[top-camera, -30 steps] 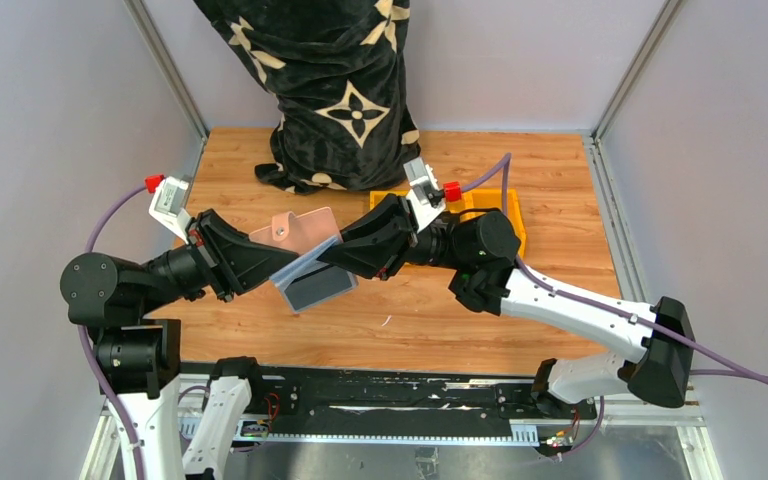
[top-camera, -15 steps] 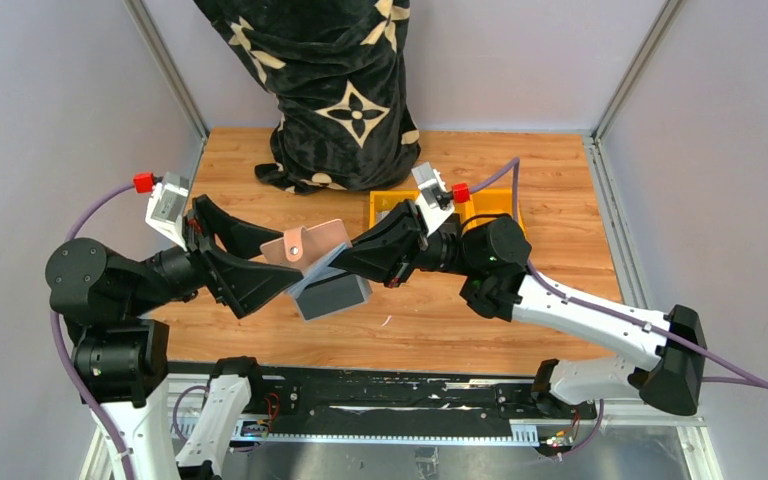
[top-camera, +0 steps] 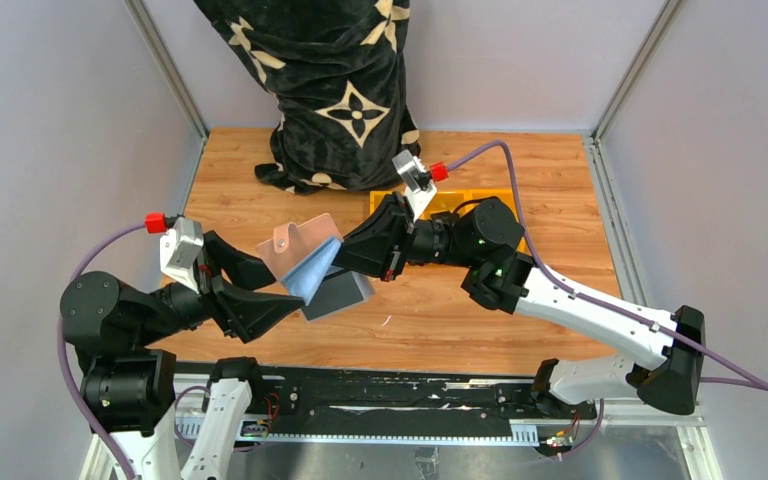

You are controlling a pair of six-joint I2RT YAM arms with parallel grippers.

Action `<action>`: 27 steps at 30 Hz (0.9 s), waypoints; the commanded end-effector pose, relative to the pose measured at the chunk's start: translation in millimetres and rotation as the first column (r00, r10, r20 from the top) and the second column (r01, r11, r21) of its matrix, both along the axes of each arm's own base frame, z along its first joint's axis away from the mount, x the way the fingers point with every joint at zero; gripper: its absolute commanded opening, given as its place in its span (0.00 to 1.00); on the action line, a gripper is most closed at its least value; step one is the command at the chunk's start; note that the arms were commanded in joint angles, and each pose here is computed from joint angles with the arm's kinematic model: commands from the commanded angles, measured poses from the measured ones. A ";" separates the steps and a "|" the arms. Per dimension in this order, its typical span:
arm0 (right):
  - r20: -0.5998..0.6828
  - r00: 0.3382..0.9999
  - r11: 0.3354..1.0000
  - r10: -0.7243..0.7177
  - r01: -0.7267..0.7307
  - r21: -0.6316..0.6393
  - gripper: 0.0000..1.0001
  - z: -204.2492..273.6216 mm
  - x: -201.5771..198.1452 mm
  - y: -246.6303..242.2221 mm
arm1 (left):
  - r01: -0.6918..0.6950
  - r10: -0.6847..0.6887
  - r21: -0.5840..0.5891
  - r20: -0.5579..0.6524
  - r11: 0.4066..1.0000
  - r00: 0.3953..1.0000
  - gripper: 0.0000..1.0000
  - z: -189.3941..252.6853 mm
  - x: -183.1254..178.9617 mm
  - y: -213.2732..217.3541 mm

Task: Take the credit cards out of the card holder
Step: Open the card holder.

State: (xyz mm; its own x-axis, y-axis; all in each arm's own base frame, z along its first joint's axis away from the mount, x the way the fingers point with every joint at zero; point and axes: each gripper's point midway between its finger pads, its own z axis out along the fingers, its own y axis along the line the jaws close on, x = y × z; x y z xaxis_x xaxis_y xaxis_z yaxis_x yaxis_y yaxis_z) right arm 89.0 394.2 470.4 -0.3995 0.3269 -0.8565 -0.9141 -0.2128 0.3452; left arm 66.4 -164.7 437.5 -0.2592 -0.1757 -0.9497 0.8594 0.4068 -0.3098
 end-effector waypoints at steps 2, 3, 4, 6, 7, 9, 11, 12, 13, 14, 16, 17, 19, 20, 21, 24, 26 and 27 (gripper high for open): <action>-0.030 1.000 1.000 -0.001 0.001 -0.004 0.00 12.7 -0.5 -6.2 | 0.046 -0.046 0.028 0.024 0.999 0.999 0.62 -3.4 -9.4 -2.2; -0.034 0.999 1.000 -0.004 0.004 -0.009 0.00 12.8 -0.1 -6.9 | 0.051 -0.051 0.029 0.031 0.998 0.998 0.61 -3.0 -11.8 -2.6; -0.036 0.999 1.000 -0.001 0.001 -0.009 0.00 13.3 -0.8 -7.3 | 0.050 -0.051 0.032 0.040 0.998 0.998 0.60 -3.2 -13.3 -2.6; -0.050 0.999 1.000 0.018 -0.019 -0.018 0.00 12.7 -2.9 -5.7 | 0.051 -0.054 0.039 0.064 0.998 0.997 0.57 -3.5 -17.3 -2.9; -0.057 0.998 0.999 0.026 -0.027 -0.024 0.00 13.4 -3.8 -4.9 | 0.052 -0.055 0.044 0.076 0.998 0.996 0.55 -3.9 -19.0 -3.0; -0.077 0.997 0.998 0.018 -0.022 -0.051 0.00 11.6 -1.1 -3.2 | 0.060 -0.064 0.048 0.088 0.997 0.994 0.48 -4.2 -22.9 -3.6; -0.098 0.995 0.998 -0.006 -0.001 -0.070 0.00 11.3 4.5 -4.2 | 0.072 -0.076 0.048 0.085 0.996 0.993 0.45 -5.1 -26.0 -4.4; -0.105 0.994 0.997 -0.014 0.006 -0.074 0.00 11.1 7.0 -4.4 | 0.074 -0.078 0.049 0.088 0.996 0.993 0.45 -5.2 -27.0 -4.5; -0.113 0.993 0.997 -0.019 0.011 -0.077 0.00 11.4 8.4 -4.5 | 0.074 -0.078 0.049 0.089 0.996 0.993 0.45 -5.4 -27.5 -4.6; -0.122 0.992 0.997 -0.019 0.009 -0.079 0.00 11.6 8.4 -4.5 | 0.071 -0.076 0.050 0.096 0.996 0.993 0.45 -5.7 -28.3 -4.5; -0.132 0.991 0.997 -0.009 -0.002 -0.083 0.00 12.5 7.4 -3.7 | 0.065 -0.070 0.051 0.102 0.997 0.992 0.51 -6.9 -29.2 -4.3; -0.138 0.990 0.996 -0.003 -0.010 -0.087 0.00 12.6 6.6 -3.1 | 0.063 -0.068 0.052 0.104 0.997 0.992 0.59 -7.9 -29.6 -4.2; -0.145 0.989 0.996 0.015 -0.028 -0.090 0.00 13.3 4.4 -2.3 | 0.055 -0.060 0.052 0.110 0.997 0.992 0.65 -8.8 -30.0 -3.9; -0.148 0.989 0.995 0.024 -0.038 -0.091 0.00 13.1 3.3 -1.6 | 0.047 -0.052 0.052 0.111 0.998 0.992 0.66 -9.8 -28.4 -3.4; -0.151 0.988 0.995 0.031 -0.045 -0.093 0.00 12.5 2.3 -1.5 | 0.046 -0.052 0.053 0.114 0.998 0.992 0.66 -9.7 -28.4 -3.3; -0.154 0.987 0.995 0.039 -0.054 -0.089 0.00 11.9 0.6 -2.1 | 0.033 -0.039 0.053 0.120 0.998 0.992 0.63 -8.9 -27.1 -2.6; -0.152 0.987 0.994 0.053 -0.066 -0.083 0.00 12.8 -1.8 -2.9 | -0.009 0.001 0.053 0.139 0.999 0.990 0.55 -6.6 -20.9 0.1; -0.156 0.986 0.994 0.059 -0.073 -0.081 0.00 13.4 -2.6 -2.7 | -0.036 0.027 0.054 0.152 0.998 0.988 0.50 -5.4 -17.3 2.0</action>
